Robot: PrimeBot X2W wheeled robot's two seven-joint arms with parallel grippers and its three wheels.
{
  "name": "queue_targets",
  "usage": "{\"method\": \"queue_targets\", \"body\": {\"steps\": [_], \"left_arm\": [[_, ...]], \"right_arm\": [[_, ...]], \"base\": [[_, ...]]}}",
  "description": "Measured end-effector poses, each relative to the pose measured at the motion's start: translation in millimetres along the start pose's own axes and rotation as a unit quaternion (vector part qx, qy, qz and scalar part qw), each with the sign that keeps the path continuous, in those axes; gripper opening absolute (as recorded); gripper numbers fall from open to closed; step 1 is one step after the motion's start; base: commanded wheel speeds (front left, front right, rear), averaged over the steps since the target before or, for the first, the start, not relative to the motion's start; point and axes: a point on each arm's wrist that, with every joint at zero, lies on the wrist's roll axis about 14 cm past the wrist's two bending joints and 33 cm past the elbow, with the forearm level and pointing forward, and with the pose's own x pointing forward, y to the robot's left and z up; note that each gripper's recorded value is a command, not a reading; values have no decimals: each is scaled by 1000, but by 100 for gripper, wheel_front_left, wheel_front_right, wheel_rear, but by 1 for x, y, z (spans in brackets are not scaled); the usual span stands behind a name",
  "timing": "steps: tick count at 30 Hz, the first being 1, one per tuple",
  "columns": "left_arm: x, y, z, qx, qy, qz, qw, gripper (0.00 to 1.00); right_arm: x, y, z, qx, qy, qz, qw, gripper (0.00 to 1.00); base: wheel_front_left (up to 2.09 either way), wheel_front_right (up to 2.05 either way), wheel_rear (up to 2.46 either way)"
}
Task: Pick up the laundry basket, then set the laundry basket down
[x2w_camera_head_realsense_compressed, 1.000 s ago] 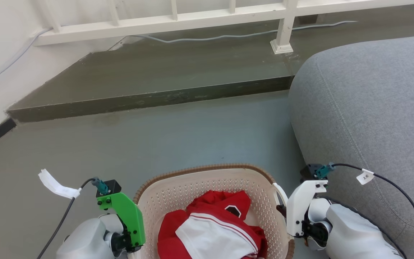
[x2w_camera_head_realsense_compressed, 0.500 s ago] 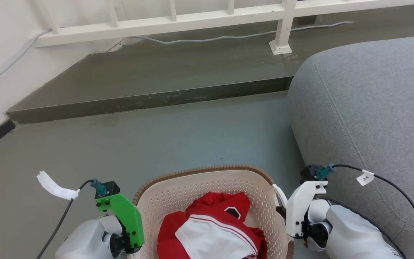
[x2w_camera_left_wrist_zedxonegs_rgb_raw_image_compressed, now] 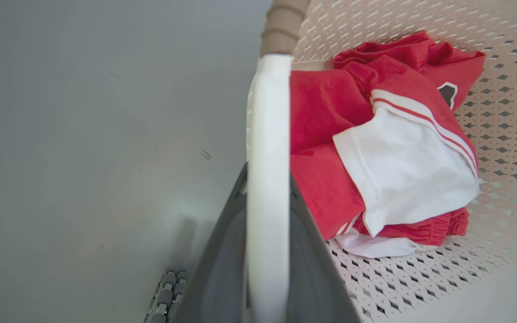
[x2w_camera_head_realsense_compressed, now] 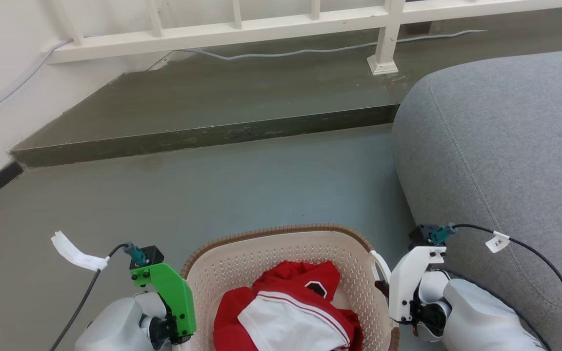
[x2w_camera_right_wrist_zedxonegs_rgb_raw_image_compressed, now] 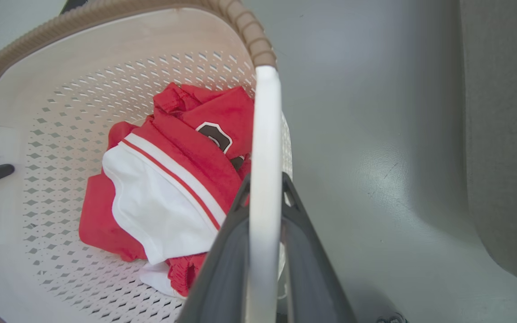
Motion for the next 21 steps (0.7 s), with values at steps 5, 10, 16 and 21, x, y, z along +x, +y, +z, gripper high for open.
{"method": "queue_targets", "body": {"steps": [5,10,16,21], "left_arm": [[0,-1,0,3,-3,0,1000,0],[0,-1,0,5,-3,0,1000,0],[3,-1,-2,3,-4,-2,1000,0],[7,0,-2,0,-8,-3,1000,0]], "right_arm": [[0,0,-1,-1,2,-1,1000,0],[0,-1,-2,10,0,-1,1000,0],[1,-2,-2,12,-4,-3,1000,0],[4,-5,0,15,-12,-7,1000,0]], "base": [[0,0,0],[0,0,0],[0,0,0],[0,0,0]]}}
